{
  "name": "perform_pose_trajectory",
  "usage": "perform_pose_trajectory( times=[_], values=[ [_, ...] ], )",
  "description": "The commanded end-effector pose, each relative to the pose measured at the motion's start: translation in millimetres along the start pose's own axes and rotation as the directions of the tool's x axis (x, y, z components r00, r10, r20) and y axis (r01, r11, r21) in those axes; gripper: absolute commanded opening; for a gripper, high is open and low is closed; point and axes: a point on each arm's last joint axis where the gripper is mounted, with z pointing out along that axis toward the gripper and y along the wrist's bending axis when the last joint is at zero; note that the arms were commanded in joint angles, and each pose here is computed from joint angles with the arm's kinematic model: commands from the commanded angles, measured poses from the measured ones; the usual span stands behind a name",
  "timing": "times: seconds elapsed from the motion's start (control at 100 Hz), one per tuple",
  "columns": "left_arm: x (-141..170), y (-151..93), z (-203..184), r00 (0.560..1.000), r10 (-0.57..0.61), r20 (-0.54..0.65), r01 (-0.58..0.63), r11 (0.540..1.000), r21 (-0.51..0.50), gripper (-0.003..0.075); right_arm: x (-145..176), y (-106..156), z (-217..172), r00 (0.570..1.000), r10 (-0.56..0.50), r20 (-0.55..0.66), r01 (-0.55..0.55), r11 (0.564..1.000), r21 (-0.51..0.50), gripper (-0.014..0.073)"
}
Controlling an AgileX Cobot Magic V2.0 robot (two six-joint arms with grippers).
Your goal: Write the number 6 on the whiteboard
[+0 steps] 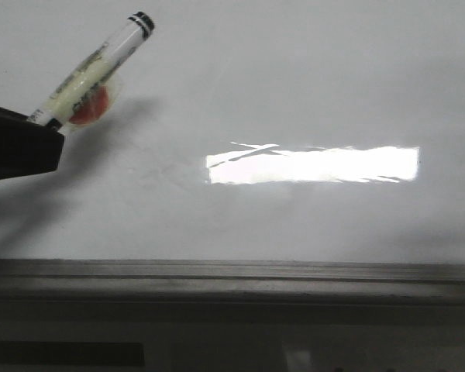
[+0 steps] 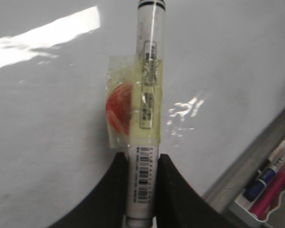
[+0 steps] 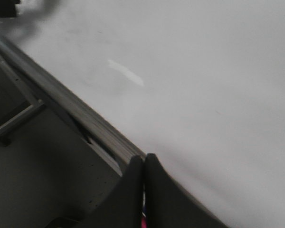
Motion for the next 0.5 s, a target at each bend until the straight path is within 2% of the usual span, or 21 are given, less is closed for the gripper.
perform_pose_trajectory(
  times=[0.0, 0.11, 0.21, 0.49],
  values=[
    [-23, -10, -4, 0.985, 0.088, 0.149, -0.097, 0.994, 0.055, -0.0020, -37, 12, 3, 0.992, -0.044, 0.119, 0.052, 0.997, -0.060, 0.0059],
    [-29, -24, -9, 0.957, 0.170, 0.233, -0.202, 0.972, 0.119, -0.0020, -63, 26, 11, 0.984, -0.064, 0.169, 0.085, 0.989, -0.121, 0.0257],
    [-31, -31, -11, 0.937, 0.215, 0.276, -0.263, 0.953, 0.149, -0.0020, -81, 33, 17, 0.971, -0.061, 0.230, 0.095, 0.985, -0.141, 0.0386],
    [-32, -34, -11, 0.928, 0.234, 0.289, -0.288, 0.944, 0.161, -0.0020, -108, 40, 30, 0.965, 0.033, 0.261, 0.014, 0.984, -0.177, 0.0395]
  ],
)
